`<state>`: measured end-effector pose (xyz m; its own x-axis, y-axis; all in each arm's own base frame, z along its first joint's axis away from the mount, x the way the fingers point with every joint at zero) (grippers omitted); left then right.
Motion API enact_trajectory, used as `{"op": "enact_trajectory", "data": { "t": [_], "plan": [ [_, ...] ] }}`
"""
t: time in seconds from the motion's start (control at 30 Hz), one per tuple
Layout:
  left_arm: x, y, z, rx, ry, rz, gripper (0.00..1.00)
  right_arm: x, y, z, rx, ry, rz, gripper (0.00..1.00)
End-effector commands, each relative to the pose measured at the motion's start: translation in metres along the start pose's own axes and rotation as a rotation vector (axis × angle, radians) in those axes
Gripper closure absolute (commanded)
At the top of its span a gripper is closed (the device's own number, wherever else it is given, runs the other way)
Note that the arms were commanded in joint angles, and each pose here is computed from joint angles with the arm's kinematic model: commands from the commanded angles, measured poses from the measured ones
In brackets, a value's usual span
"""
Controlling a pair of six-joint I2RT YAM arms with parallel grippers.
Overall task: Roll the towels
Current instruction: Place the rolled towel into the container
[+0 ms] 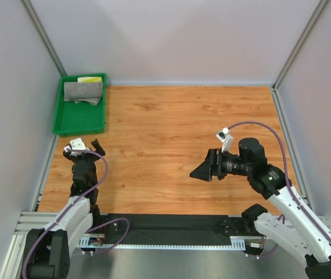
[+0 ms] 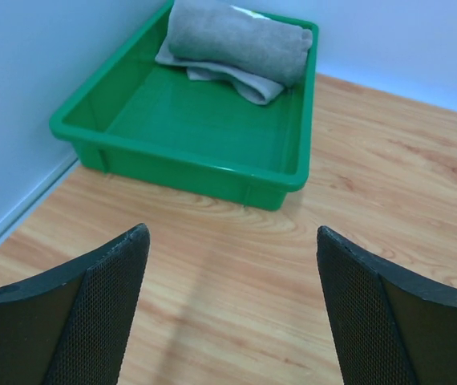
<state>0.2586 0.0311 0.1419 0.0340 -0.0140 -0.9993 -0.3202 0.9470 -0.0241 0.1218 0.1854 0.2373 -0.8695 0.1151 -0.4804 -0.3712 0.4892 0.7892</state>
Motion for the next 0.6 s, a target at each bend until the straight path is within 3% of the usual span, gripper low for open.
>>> {"op": "enact_trajectory", "data": {
  "t": [0.0, 0.13, 0.23, 0.3, 0.33, 0.4, 0.43, 0.57],
  "plan": [
    [0.009, -0.010, -0.007, 0.112, -0.042, 0.077, 0.11, -0.001, -0.001, 0.007, -0.014, 0.013, -0.023, 0.15],
    [0.019, -0.012, 0.000, 0.118, -0.040, 0.115, 0.05, -0.003, -0.004, 0.010, -0.004, 0.022, -0.026, 0.15],
    [0.015, -0.034, 0.013, 0.226, -0.119, 0.169, 0.01, -0.003, -0.011, 0.014, 0.028, 0.034, -0.025, 0.15],
    [0.023, -0.030, 0.017, 0.182, -0.054, 0.175, 0.00, -0.002, -0.015, 0.016, 0.038, 0.040, -0.025, 0.15],
    [0.034, -0.034, 0.026, 0.188, 0.060, 0.204, 0.00, -0.003, -0.016, 0.018, 0.041, 0.041, -0.022, 0.15],
    [0.032, -0.035, 0.034, 0.175, 0.087, 0.220, 0.01, -0.003, -0.017, 0.022, 0.040, 0.043, -0.008, 0.15],
    [0.023, -0.038, 0.041, 0.166, 0.037, 0.212, 0.01, -0.005, -0.018, 0.025, 0.040, 0.042, -0.005, 0.15],
    [0.032, -0.036, 0.041, 0.151, 0.107, 0.217, 0.01, -0.008, -0.015, 0.031, 0.042, 0.046, -0.002, 0.15]
  ]
}}
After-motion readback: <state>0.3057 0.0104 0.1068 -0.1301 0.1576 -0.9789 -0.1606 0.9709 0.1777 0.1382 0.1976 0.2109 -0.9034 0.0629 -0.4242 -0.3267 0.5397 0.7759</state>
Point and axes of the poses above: each gripper's point midway between its finger pads, its own z axis out along the fingers, its own y axis along the line the jaws close on, x = y × z, the point moved 4 cm from there along -z, back along the fingers, and after that the axes turned 6 degrees about z, right-handed, at the moved point
